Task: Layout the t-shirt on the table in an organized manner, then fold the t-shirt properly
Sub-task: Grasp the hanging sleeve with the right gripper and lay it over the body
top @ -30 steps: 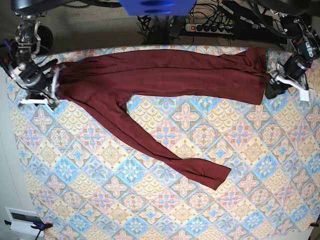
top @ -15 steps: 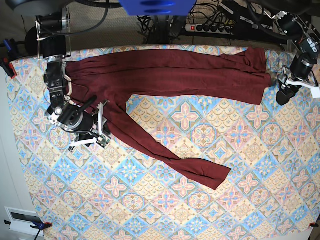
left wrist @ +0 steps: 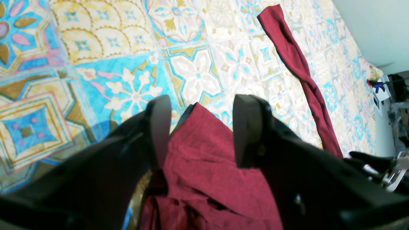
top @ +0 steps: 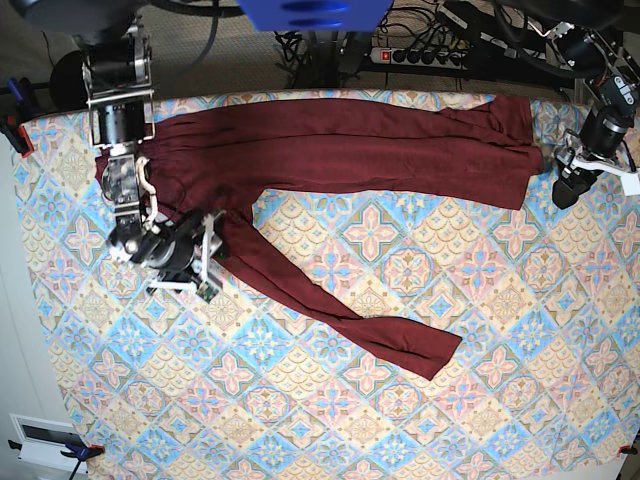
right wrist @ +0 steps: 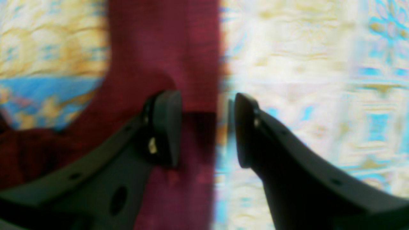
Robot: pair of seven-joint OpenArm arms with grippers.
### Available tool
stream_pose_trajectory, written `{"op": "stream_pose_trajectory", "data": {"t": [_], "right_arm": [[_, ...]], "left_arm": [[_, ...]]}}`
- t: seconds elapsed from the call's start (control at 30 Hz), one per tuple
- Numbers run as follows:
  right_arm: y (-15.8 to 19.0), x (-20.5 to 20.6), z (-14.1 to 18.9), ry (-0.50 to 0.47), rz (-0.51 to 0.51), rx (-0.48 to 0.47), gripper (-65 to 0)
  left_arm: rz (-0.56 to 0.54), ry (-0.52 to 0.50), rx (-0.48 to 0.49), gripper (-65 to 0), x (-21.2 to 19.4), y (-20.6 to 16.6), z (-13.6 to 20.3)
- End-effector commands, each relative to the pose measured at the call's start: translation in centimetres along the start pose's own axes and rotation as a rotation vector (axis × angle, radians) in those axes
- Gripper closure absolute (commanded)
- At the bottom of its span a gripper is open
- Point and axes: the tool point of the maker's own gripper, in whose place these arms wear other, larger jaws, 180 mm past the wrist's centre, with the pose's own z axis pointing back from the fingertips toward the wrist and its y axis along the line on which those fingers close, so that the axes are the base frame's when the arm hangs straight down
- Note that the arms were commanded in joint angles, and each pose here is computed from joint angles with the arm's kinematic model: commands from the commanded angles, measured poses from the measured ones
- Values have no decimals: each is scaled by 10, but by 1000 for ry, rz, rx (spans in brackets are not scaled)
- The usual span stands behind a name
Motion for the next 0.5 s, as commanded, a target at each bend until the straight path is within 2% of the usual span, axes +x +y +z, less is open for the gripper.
{"op": "stream_pose_trajectory", "data": {"t": [0.0,0.17,0.47], "right_arm": [[-15,18,6,-56,0,-29,-259],[6,17,-17,-54,-19,45,-259],[19,0,-33,-13,-43,100,-254]], "left_arm": [[-27,-41,-22,-303,15,-7,3],[-26,-40,-21,-303,15,-6,3],[-27,-39,-20,-303,15,-6,3]]}}
